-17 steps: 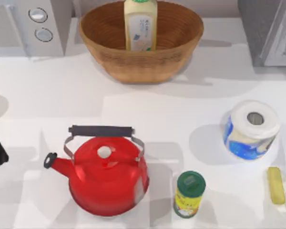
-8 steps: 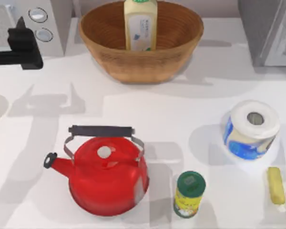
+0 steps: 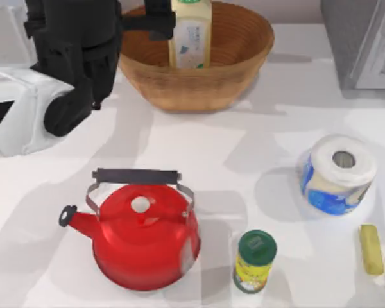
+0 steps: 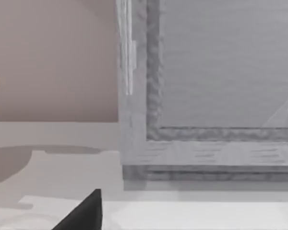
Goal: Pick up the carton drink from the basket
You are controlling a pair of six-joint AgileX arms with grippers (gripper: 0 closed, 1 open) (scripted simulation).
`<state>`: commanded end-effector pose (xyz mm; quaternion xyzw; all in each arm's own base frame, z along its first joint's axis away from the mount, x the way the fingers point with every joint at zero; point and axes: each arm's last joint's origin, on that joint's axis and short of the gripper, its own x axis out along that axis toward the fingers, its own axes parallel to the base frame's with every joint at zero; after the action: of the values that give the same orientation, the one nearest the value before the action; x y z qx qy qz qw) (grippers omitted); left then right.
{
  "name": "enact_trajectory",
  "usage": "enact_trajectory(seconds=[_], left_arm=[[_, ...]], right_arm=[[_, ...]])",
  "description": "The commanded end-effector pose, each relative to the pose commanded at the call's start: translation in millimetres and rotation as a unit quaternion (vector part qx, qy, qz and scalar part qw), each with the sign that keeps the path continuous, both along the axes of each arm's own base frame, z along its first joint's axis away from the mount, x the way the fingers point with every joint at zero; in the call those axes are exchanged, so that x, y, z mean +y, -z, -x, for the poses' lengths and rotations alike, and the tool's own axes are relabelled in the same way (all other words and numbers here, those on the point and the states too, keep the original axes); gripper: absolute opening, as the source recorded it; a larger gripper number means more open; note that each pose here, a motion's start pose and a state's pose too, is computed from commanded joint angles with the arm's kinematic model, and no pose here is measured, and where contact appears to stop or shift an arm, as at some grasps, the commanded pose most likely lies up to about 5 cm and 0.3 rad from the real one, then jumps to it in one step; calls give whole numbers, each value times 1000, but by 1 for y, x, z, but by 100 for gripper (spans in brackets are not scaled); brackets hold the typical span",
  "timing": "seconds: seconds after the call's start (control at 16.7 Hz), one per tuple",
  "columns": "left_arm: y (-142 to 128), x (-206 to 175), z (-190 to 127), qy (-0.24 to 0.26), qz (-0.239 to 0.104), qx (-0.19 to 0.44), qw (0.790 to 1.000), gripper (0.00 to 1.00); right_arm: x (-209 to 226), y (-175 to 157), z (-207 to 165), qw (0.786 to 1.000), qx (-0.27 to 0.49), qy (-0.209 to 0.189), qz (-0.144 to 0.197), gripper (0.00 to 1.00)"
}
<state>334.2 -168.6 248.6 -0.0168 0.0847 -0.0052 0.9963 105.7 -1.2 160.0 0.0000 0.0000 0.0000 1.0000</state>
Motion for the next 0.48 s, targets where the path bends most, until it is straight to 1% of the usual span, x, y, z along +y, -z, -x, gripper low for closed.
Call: enact_trajectory(seconds=[0.24,0.48], left_arm=[[42,-55,-32,1,-7,12,1000,100],[76,-90,-45,2,-13,17,1000,100]], right_arm=[[0,0,0,1000,0,0,0,100],[0,0,0,1000,0,0,0,100]])
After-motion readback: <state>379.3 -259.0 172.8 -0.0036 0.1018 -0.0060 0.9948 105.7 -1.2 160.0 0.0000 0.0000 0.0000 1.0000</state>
